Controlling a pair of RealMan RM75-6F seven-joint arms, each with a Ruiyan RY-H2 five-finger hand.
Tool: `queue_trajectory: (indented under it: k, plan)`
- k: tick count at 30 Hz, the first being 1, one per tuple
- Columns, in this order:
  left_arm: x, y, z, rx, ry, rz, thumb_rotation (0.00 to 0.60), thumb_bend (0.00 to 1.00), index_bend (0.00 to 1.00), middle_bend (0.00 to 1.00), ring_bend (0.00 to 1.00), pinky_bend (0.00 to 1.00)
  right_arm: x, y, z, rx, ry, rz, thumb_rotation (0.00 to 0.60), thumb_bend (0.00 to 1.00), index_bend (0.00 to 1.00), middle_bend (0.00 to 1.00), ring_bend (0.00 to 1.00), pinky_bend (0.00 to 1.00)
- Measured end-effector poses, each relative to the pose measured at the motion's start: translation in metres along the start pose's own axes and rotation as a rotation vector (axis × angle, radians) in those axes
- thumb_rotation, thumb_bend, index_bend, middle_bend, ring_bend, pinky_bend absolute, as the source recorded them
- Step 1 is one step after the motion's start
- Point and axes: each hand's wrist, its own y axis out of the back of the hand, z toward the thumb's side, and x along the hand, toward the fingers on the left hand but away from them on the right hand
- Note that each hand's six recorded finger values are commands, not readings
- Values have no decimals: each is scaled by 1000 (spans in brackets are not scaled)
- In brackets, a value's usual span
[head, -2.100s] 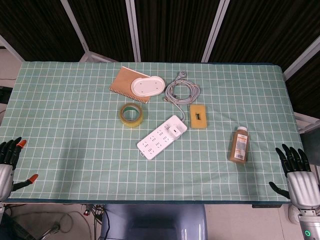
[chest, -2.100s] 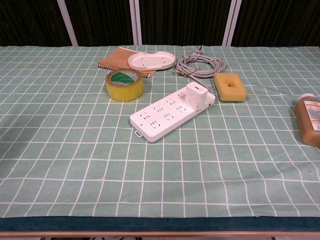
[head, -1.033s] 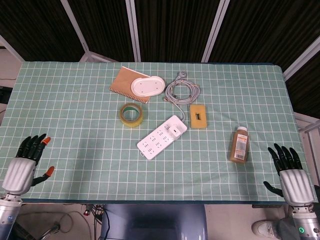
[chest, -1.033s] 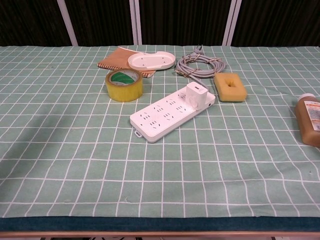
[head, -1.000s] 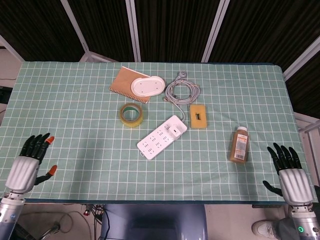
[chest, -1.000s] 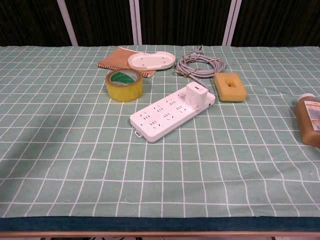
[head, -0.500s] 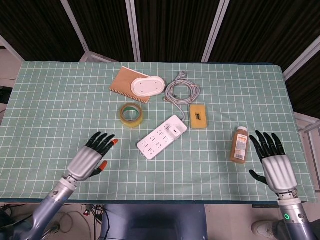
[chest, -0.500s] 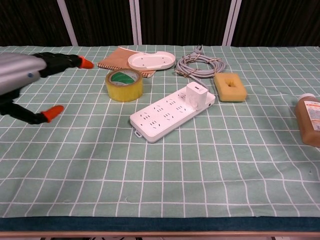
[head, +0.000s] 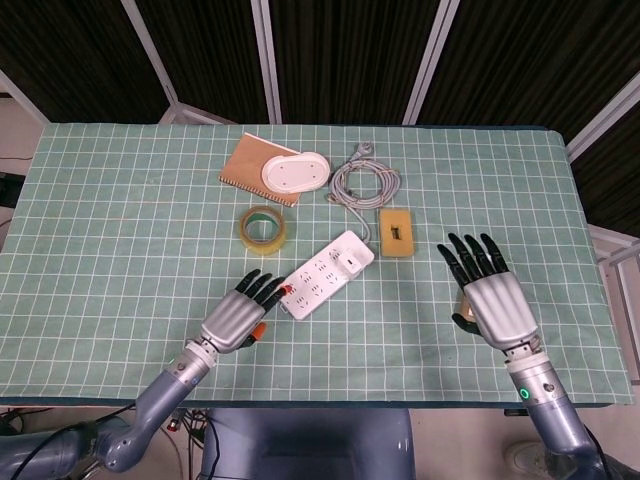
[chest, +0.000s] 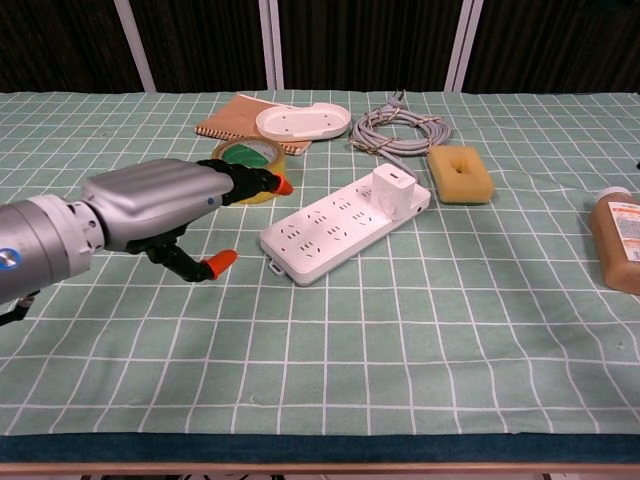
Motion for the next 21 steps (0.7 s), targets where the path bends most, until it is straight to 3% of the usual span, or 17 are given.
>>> queue_trajectory:
  k: [10,21]
  plan:
    - [21,-22,13,-2,-5,-60,600,475,97,43,0,64,-42,1,35,45,52,24,600,165,0,0,0,6]
    - [27,-37,19,-11,-12,-88,600,474,104,50,0,73,-80,-6,75,104,143,38,600,164,0,17,31,96]
